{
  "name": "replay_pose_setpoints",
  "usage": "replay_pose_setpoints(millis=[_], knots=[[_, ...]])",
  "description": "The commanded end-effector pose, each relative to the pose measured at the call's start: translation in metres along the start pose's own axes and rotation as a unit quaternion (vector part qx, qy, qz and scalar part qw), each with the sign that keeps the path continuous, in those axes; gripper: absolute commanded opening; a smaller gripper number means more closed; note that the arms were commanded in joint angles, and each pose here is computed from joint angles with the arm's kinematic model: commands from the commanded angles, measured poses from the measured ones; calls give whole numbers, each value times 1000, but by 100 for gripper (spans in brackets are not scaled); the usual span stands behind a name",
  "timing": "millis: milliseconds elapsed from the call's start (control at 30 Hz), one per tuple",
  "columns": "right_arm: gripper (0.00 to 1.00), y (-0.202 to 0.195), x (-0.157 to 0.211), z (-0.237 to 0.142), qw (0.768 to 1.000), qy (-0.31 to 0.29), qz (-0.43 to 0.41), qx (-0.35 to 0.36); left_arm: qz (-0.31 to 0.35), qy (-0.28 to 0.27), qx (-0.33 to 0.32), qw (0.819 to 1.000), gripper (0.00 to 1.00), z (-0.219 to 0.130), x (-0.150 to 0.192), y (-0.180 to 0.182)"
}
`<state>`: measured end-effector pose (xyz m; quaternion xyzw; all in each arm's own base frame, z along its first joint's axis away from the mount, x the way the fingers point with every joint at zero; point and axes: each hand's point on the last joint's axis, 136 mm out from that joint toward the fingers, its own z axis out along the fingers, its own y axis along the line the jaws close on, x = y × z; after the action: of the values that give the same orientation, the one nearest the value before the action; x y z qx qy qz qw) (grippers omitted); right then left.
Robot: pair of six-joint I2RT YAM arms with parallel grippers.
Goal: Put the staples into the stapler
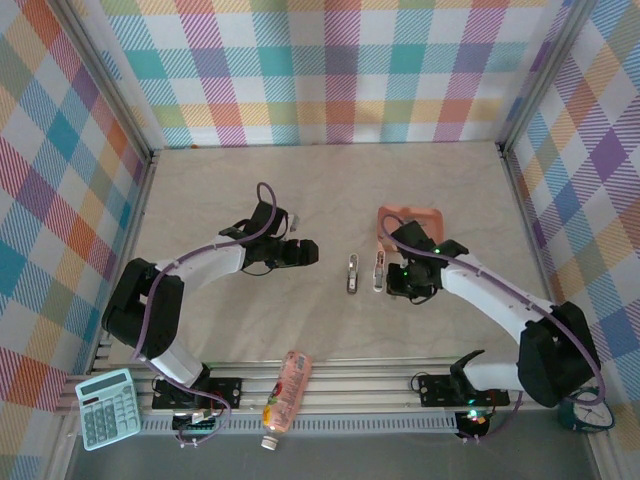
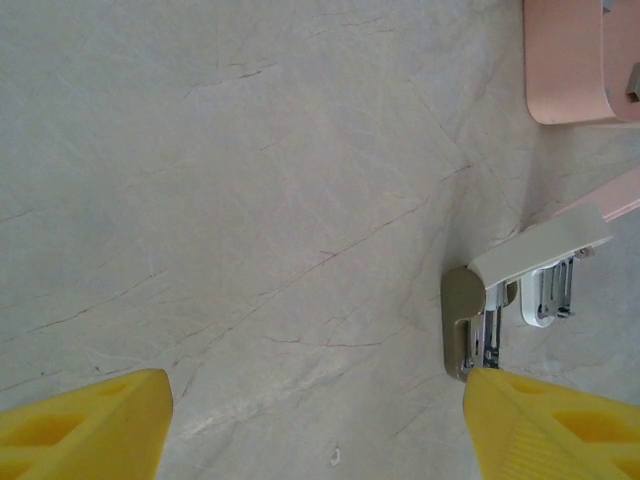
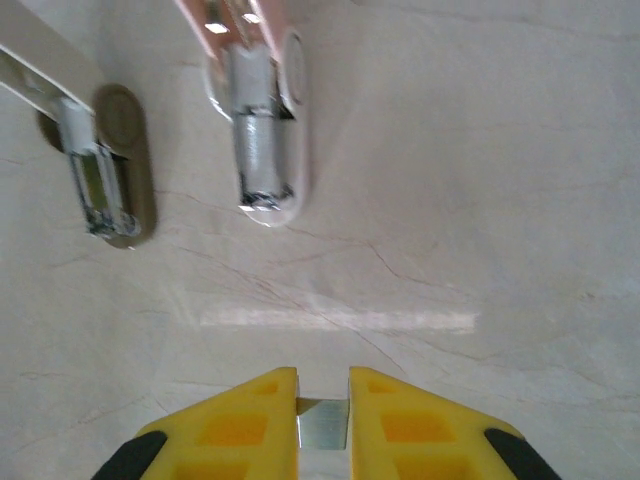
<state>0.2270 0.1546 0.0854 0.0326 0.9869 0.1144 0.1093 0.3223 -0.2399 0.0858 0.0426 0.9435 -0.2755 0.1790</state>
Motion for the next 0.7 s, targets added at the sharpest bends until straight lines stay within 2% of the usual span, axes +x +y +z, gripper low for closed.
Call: replay_pose_setpoints(millis=[0, 300, 667], knots=[[17, 17, -21, -5, 999, -34, 1, 8, -3, 2, 2, 1000, 77, 2, -4, -6], [16, 57, -43, 6, 998, -46, -23, 28, -59, 24, -1, 998, 77, 17, 5, 3], [16, 87, -43, 34, 996, -38, -48, 65, -114, 50, -5, 992, 78, 28, 19, 11]])
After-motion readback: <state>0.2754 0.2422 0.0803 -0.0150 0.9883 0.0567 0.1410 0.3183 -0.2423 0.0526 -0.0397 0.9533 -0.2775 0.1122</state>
